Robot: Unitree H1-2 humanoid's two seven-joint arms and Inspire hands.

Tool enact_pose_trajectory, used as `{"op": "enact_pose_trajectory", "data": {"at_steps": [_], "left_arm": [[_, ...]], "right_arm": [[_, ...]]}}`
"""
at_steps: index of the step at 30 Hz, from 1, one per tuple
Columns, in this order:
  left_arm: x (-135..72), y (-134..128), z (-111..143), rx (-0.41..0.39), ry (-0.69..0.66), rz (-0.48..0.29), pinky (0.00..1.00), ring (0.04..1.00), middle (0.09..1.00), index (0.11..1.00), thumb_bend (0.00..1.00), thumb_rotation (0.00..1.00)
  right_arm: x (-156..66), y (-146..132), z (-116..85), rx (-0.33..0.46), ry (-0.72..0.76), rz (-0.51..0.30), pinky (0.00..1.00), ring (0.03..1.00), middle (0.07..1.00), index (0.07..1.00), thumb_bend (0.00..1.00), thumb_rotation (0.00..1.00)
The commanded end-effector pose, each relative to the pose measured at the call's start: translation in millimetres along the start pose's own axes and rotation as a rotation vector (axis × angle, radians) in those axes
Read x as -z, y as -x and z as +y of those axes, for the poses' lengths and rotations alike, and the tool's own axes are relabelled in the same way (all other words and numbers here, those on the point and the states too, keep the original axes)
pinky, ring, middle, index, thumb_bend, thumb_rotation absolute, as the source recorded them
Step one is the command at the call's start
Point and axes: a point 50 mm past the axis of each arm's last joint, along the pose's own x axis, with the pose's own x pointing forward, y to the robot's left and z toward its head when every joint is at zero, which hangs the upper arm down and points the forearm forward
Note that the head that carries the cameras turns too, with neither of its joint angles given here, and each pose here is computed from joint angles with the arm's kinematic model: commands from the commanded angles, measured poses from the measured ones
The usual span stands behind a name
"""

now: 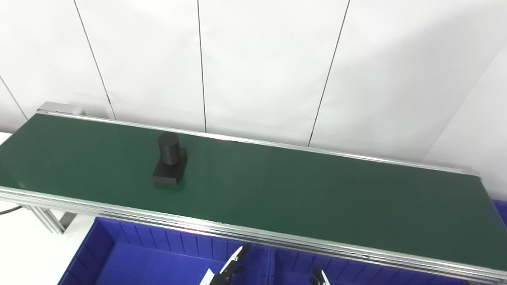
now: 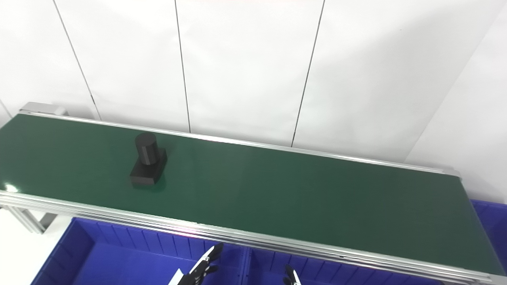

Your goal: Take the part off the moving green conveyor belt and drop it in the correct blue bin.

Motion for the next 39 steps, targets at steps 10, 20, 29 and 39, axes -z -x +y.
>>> {"op": "enact_pose_trajectory", "data": {"at_steps": [10,20,29,39], "left_arm": [[-7,-8,4,-0.012,-0.007,-0.067,0.89,0.972,0.977,0.955,0.87,1.00],[-8,-10,3,-0.007,0.010,-0.070,0.90,0.976,0.977,0.958,0.86,0.99],[-11,-13,-1,0.001,0.040,-0.077,0.93,0.987,0.981,0.962,0.86,0.98],[-13,-14,-1,-0.004,0.051,-0.082,0.94,0.984,0.976,0.960,0.84,0.98]], "right_arm": [[-61,-15,-8,0.031,-0.092,-0.271,0.91,0.930,0.954,0.989,0.99,0.98],[-87,-26,-17,0.055,-0.037,-0.371,0.87,0.915,0.951,0.995,1.00,0.98],[-103,-48,-34,0.095,-0.057,-0.442,0.84,0.892,0.940,0.993,1.00,0.91],[-116,-88,-50,0.115,-0.079,-0.491,0.82,0.876,0.934,0.918,0.98,0.90]]}}
